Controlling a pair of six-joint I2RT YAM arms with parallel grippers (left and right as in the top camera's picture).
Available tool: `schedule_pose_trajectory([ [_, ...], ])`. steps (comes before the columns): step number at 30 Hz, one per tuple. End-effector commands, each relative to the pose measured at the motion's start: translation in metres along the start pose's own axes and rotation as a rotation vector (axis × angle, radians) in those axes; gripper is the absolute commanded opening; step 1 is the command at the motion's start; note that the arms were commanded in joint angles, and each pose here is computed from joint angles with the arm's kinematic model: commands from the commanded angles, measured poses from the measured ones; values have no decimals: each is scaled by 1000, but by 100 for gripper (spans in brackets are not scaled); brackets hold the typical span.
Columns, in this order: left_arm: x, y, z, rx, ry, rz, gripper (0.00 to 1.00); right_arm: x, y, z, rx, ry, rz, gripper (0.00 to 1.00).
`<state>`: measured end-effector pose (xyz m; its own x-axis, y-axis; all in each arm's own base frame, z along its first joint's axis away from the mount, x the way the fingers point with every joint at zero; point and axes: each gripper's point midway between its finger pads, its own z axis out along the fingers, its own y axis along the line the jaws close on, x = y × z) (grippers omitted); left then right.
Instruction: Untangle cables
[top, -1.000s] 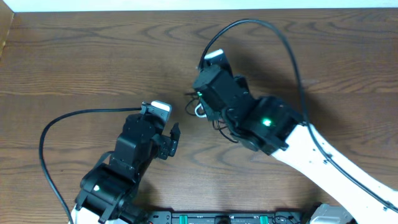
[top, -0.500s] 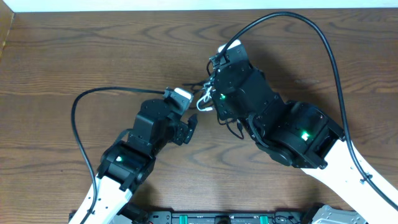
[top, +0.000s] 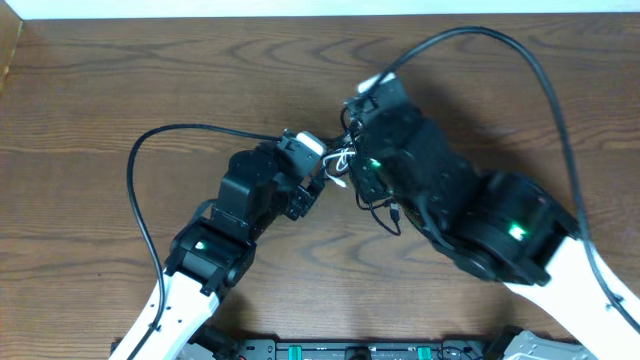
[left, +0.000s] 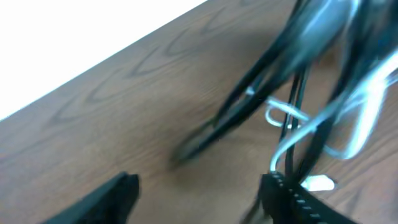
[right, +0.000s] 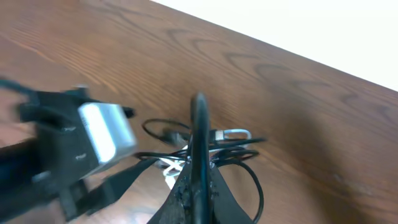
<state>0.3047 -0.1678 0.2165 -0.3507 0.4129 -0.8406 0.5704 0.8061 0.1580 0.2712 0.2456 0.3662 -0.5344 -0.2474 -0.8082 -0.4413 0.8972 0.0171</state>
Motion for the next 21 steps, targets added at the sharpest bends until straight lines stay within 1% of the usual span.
schedule_pose_trajectory([
  [1,-7,-1,2,7,-18,23,51,-13,5,-32,-87,-66,15,1],
  [2,-8,-1,3,7,-21,23,44,-13,6,-36,-99,-73,18,1],
  [4,-10,0,4,5,-29,24,25,-14,6,-44,-120,-84,16,2],
  [5,-11,0,4,4,-34,27,12,-15,6,-46,-125,-89,16,1],
  [6,-12,0,4,4,-34,31,8,-15,5,-49,-124,-91,17,2],
  [9,-10,0,4,4,-30,31,8,-12,1,-51,-112,-86,15,1],
  [11,-8,0,4,5,-21,31,7,-9,-7,-51,-68,-79,12,1],
  [14,-4,4,4,-22,-2,30,7,-5,-29,-50,60,-73,11,1],
  [18,3,16,2,-92,31,30,7,-1,-70,-57,292,-83,39,1],
  [21,6,20,-1,-115,48,31,7,1,-99,-68,463,-107,80,1],
])
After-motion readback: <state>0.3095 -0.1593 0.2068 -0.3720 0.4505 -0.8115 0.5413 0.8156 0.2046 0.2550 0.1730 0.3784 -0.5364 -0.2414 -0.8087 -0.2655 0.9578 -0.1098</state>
